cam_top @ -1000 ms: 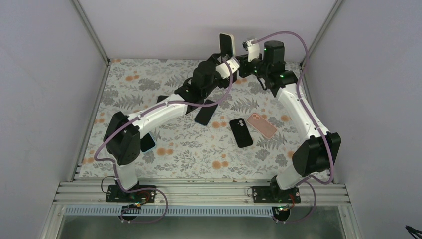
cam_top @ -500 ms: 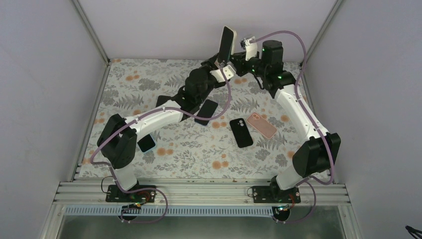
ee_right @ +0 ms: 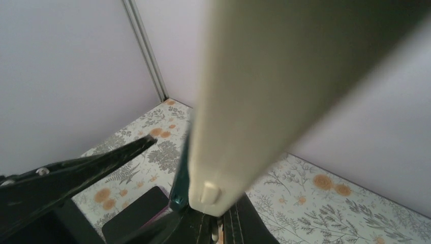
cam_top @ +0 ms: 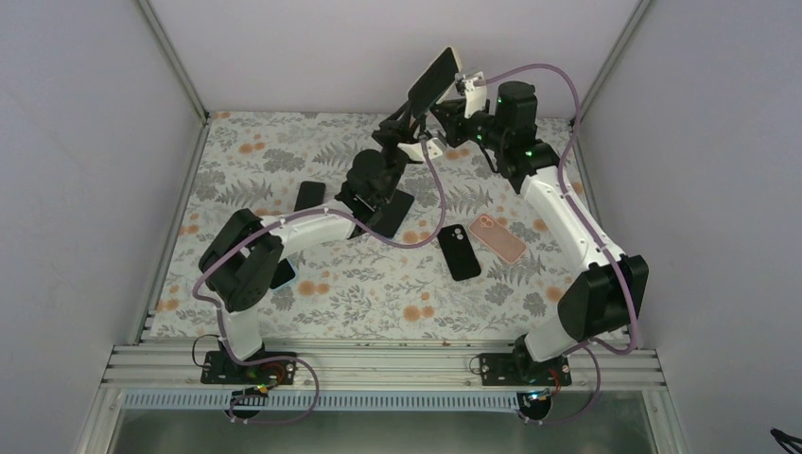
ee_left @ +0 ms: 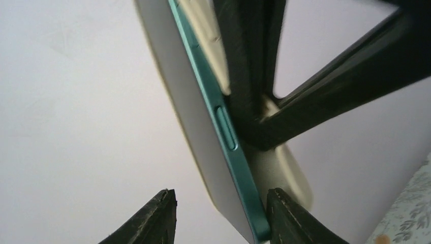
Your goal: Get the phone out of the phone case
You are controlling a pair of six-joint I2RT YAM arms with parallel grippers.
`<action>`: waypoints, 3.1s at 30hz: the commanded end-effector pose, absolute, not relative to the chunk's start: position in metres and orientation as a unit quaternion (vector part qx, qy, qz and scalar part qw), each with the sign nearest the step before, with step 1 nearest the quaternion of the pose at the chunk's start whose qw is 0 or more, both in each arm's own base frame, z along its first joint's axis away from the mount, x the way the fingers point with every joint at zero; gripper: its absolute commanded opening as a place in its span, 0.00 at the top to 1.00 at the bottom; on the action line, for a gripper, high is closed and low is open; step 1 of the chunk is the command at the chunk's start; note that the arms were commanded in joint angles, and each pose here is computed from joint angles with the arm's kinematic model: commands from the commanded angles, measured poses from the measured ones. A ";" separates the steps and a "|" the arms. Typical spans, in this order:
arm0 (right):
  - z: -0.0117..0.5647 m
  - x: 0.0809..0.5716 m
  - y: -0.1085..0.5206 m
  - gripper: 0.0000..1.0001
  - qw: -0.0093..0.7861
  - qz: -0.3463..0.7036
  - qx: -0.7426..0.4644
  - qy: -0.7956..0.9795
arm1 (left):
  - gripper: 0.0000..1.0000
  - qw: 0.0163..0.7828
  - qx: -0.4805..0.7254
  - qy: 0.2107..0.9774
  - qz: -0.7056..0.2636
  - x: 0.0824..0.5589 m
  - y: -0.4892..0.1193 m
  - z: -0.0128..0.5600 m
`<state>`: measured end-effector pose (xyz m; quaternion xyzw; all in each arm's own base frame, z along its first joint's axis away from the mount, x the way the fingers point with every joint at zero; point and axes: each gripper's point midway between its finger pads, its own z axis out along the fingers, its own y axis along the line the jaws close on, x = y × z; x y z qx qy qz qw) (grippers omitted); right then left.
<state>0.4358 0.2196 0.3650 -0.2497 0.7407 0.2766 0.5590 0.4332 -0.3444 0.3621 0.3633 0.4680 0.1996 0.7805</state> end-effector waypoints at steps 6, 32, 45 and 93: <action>0.318 0.400 0.243 0.98 0.469 0.320 -0.290 0.770 | 0.55 0.830 0.168 0.421 0.324 0.449 -0.253 0.449; 0.268 0.431 0.244 0.97 0.451 0.220 -0.317 0.805 | 0.98 0.856 0.188 0.399 0.268 0.416 -0.273 0.459; 0.224 0.480 0.117 0.97 0.419 -0.107 -0.310 0.847 | 0.98 0.738 0.347 0.554 0.170 0.402 -0.265 0.374; 0.096 0.428 0.081 0.37 0.156 0.223 -0.258 0.927 | 0.15 0.267 0.633 0.613 0.390 0.295 -0.133 0.039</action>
